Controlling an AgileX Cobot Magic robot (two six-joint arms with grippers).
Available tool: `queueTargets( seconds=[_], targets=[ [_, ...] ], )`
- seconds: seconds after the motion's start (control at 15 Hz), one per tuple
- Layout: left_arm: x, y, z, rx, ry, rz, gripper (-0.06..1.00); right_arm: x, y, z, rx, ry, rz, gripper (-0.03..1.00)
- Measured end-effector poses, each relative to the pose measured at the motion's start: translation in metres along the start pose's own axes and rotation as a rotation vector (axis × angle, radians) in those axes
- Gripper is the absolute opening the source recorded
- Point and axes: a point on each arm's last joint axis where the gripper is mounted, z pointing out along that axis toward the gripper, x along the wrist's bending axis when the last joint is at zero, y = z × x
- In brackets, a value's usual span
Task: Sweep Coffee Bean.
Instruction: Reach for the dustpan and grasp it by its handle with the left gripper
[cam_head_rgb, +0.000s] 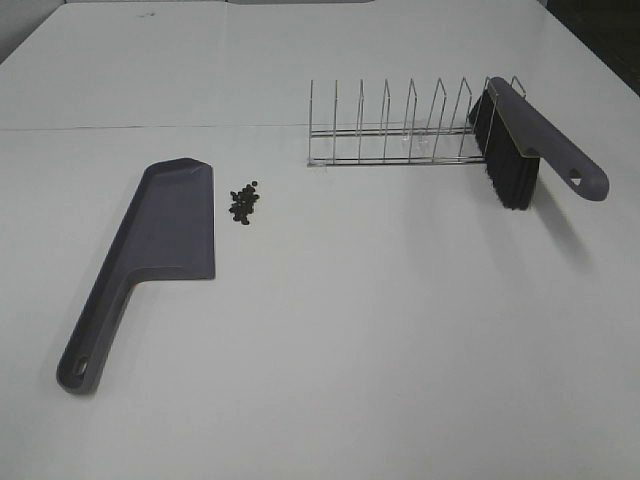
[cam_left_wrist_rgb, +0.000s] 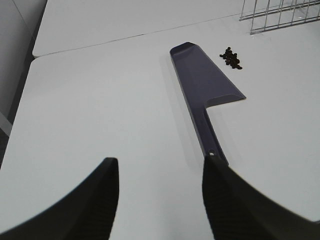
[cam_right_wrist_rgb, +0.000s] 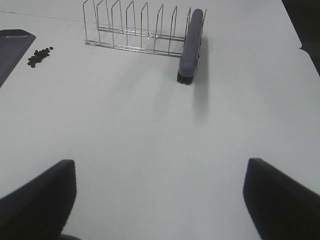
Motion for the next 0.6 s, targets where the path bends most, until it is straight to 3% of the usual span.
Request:
queueTargets(
  seconds=[0.6],
  targets=[
    [0.0000,0.0000,0.0000,0.000,0.000,0.000,0.48,0.0000,0.0000,0.0000,0.000,0.000,0.000,0.76]
  ],
)
